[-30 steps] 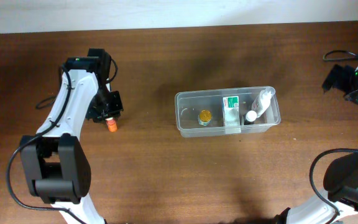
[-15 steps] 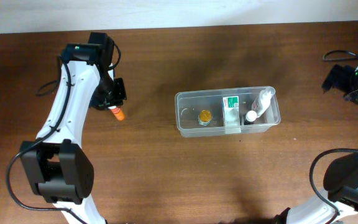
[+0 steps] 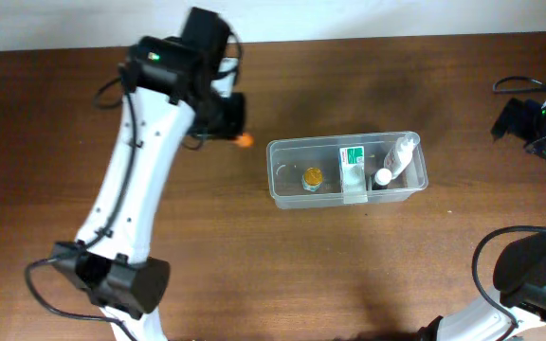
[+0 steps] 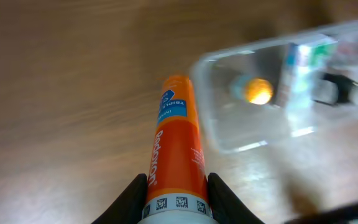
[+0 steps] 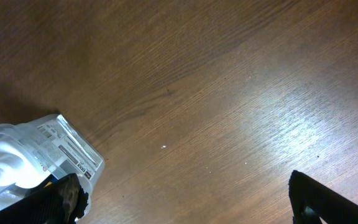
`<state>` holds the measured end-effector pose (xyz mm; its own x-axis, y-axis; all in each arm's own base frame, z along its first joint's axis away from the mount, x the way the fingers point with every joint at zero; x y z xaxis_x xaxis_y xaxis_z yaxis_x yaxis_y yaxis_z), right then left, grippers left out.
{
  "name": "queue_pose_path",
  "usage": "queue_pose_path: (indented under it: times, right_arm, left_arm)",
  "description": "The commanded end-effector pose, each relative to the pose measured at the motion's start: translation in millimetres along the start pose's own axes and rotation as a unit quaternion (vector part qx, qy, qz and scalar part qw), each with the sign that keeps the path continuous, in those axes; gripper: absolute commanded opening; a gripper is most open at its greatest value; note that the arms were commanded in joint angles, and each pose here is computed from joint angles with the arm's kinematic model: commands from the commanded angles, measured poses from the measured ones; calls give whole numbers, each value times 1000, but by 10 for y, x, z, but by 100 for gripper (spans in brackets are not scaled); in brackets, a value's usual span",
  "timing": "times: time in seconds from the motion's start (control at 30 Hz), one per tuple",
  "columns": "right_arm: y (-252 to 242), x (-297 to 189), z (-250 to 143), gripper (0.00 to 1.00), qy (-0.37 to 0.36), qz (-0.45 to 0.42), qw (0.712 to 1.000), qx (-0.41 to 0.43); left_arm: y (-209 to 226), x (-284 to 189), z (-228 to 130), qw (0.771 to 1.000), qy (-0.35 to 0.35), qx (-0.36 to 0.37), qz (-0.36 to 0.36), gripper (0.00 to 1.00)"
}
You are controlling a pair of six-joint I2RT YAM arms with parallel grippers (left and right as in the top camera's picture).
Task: Pack container
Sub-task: 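Carry the orange tube over the container and lower it inside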
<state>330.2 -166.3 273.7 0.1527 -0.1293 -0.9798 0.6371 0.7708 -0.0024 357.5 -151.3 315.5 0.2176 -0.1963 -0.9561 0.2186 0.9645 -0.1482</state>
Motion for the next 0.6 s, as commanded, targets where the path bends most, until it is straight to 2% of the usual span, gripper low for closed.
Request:
queue_pose_path:
  times: [0.0,0.2,0.3,0.57]
  right_arm:
    - [-37,-20,5,98,-4,-6,1000,6]
    - [-37,-20,5,98,-4,-6,1000,6]
    - [-37,-20,5,98,-4,-6,1000,6]
    - [-37,-20,5,98,-4,-6,1000,6]
  left_arm:
    - [-487,-49,-45,997,-18,70,-40,27]
    - [-995,-27,-59,988,-66,137,-32,27]
    - [-1095,-18,-41,985,-81,146,-31,27]
    - [-1111,303,10,988,-47,146,-20,28]
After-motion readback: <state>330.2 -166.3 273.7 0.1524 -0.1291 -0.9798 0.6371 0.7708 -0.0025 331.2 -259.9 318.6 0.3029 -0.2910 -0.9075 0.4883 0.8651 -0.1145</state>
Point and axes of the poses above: each gripper's point midway between its finger pads, its own x axis out along the fingers, its own y axis along the line the jaws close on, z = x × y, the point moved 7 cm from there along -x, back along the fingers, and after that the axes turned 3 degrees about x, right-handed, at the moved point
